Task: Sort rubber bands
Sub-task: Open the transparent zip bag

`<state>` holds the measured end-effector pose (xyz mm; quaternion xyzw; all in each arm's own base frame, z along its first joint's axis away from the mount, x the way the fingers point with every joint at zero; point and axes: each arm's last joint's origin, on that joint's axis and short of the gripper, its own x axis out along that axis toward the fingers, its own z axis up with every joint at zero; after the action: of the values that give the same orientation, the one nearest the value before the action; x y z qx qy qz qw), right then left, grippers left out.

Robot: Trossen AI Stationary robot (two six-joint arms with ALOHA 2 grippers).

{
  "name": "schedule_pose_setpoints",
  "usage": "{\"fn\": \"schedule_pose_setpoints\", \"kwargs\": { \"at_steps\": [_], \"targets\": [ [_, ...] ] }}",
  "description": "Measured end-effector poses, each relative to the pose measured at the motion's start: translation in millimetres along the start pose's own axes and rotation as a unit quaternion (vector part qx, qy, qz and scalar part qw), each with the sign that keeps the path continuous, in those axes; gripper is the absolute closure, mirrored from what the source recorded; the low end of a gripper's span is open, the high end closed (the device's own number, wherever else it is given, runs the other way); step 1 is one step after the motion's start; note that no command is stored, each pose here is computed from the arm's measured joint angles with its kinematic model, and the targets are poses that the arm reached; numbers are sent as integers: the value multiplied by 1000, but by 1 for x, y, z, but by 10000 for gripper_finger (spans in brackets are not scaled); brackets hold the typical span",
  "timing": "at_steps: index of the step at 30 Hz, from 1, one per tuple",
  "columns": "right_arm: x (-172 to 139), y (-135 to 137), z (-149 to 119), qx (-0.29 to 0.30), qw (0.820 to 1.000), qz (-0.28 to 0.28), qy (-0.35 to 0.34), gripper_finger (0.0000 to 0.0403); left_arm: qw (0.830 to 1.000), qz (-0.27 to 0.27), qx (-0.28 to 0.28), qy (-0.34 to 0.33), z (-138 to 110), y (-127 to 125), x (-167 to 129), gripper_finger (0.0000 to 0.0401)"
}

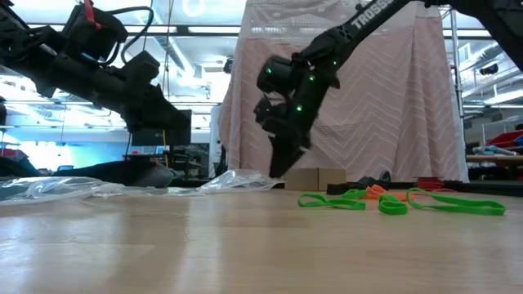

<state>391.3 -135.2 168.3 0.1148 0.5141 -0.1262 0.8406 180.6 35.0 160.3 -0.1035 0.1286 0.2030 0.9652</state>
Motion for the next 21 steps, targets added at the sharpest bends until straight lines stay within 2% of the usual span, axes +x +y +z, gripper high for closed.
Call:
{"fn": "schedule_pose_setpoints", "kwargs": {
  "at_steps": [3, 8, 16, 21],
  "targets": [
    [-1, -14, -3, 61, 998, 15, 14, 222, 1000, -5, -1, 1, 0, 0, 0, 272],
    [-2, -28, 0, 115, 992, 52, -1, 220, 1000, -7, -1, 1, 0, 0, 0, 272],
    [-1, -40, 1, 179, 983, 36, -9, 221, 1000, -7, -1, 0, 0, 0, 0, 272],
    [2, -35, 0, 182, 983, 15, -9, 223, 1000, -8, -1, 0, 0, -1, 0, 272]
  ]
}}
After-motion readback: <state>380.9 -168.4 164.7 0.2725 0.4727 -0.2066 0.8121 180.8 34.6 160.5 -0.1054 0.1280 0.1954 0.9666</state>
